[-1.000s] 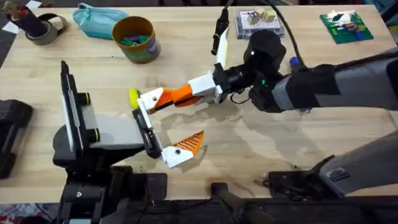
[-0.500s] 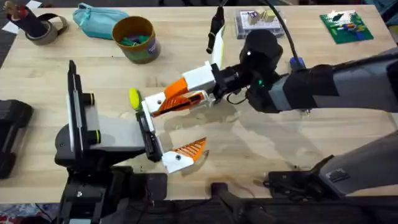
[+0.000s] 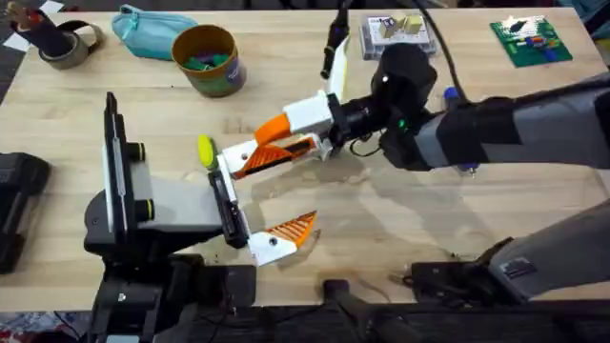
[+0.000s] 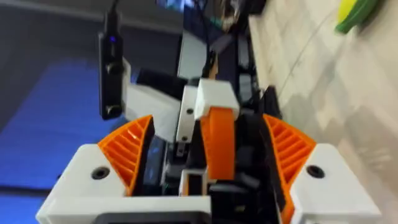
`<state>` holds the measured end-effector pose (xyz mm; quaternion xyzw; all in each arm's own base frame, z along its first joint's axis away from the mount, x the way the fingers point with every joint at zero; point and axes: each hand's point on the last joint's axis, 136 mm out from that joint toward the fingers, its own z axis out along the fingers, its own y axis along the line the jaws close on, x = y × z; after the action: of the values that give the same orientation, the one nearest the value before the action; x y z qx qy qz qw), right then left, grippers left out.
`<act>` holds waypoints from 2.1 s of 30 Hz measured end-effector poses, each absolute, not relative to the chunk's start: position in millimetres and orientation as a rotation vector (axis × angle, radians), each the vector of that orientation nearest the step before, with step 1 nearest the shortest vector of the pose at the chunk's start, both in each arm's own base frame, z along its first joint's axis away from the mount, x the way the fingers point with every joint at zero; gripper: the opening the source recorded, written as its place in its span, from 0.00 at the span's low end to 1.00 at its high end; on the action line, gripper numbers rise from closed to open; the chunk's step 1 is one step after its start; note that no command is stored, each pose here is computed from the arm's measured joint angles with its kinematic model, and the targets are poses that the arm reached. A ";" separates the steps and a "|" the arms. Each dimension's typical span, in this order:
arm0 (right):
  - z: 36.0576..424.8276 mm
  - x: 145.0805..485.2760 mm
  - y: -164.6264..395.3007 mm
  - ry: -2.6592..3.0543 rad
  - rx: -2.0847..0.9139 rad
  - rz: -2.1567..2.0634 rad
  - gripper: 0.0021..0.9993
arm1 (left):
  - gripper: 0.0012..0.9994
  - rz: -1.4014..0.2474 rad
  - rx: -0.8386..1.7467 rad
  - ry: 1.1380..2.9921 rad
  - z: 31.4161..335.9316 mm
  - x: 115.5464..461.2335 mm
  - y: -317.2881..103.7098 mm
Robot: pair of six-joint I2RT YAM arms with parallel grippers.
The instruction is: Pick up the gripper from the table and insert it into the empty holder that is missing its gripper. Then pick up a screw, insert it into the mounting hole, and use the screwdriver to tighten it. Finally, clean up the table by picking up the vegetable and placing it into the bucket.
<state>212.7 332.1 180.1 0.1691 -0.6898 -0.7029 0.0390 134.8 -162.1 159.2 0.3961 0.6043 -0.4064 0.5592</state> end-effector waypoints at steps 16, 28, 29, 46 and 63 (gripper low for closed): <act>183.9 338.7 280.1 -2.564 0.312 -2.318 1.00 | 0.99 -0.959 0.934 1.425 159.2 134.8 -162.1; 156.8 365.9 253.2 -3.095 0.427 -1.460 1.00 | 0.99 -0.959 0.934 1.425 159.2 134.8 -162.1; 161.2 365.0 248.5 -3.130 0.482 -1.400 1.00 | 0.99 -0.958 0.934 1.425 159.2 134.8 -162.1; 239.1 305.5 170.1 -3.508 0.796 -0.821 1.00 | 0.99 -0.959 0.934 1.425 159.2 134.8 -162.1; 167.7 239.4 157.4 -3.294 1.059 -0.407 1.00 | 0.99 -0.958 0.933 1.425 159.2 134.9 -162.1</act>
<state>239.4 157.4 167.7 0.2994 -0.9317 -0.1151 -0.1704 134.9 -162.1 159.2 0.3958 0.6045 -0.4063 0.5593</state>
